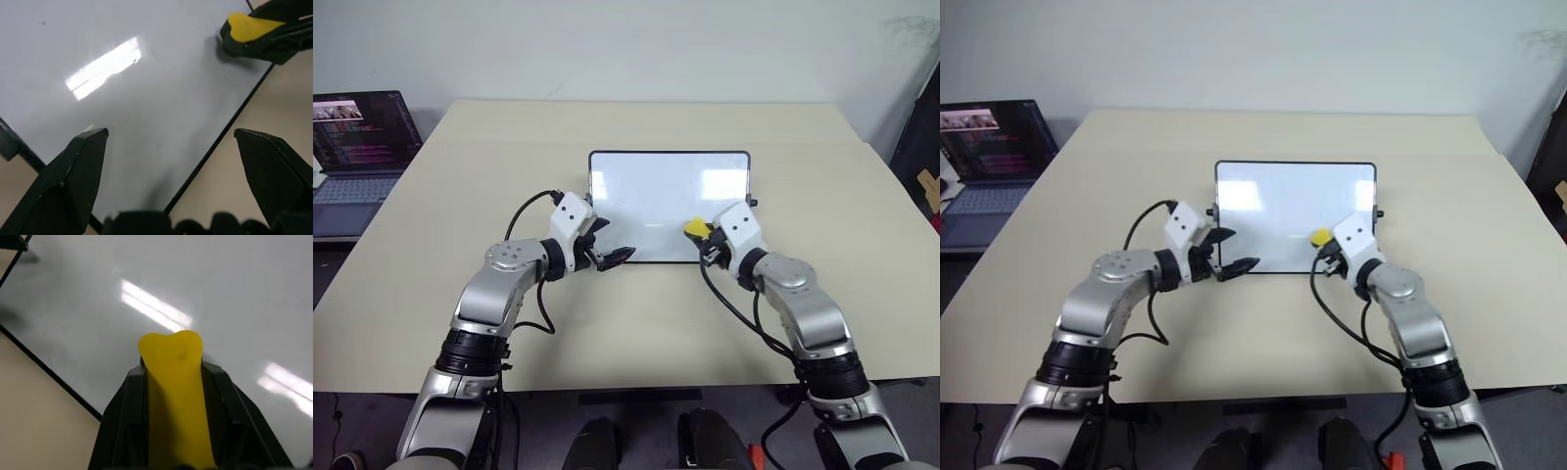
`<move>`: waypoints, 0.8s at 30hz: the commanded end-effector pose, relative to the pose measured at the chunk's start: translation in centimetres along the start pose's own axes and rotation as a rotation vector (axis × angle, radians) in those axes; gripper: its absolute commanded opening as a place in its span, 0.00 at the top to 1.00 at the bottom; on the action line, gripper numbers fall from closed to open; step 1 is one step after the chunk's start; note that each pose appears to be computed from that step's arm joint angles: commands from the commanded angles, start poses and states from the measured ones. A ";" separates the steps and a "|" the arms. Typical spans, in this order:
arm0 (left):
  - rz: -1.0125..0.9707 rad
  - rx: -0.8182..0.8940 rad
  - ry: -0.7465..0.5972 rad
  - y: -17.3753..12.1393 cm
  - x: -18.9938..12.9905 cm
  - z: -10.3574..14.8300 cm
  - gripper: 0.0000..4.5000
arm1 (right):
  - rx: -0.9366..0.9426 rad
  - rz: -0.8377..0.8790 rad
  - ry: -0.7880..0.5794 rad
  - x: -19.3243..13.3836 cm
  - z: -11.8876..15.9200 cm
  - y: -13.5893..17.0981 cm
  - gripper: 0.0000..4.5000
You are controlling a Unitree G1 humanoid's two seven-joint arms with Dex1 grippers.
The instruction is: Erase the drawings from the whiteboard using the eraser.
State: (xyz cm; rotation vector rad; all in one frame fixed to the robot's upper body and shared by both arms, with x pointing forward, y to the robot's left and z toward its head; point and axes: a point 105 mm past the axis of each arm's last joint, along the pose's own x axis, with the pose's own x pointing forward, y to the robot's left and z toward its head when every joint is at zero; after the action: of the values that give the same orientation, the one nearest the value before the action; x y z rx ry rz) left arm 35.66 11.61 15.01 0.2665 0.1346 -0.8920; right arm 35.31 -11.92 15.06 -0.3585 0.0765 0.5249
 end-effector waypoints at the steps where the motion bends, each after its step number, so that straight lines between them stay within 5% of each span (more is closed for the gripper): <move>1: -0.113 0.084 -0.125 -1.9 0.5 3.6 0.00 | -0.014 -0.062 -0.020 -3.6 0.6 -2.2 0.75; 10: -0.496 0.218 -0.203 -8.6 3.2 5.9 0.00 | 0.175 -0.369 0.141 -9.6 -5.0 -6.5 0.75; 24: -0.731 0.369 -0.255 -12.5 6.9 7.8 0.00 | 0.385 -0.569 0.176 -8.6 -8.5 -10.7 0.75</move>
State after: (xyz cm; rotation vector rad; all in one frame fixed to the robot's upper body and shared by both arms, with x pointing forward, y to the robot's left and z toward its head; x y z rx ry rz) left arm 30.60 -2.76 18.17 0.4167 -0.1480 -1.6483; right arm 33.10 -26.67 10.20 -0.0483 0.3019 -0.0593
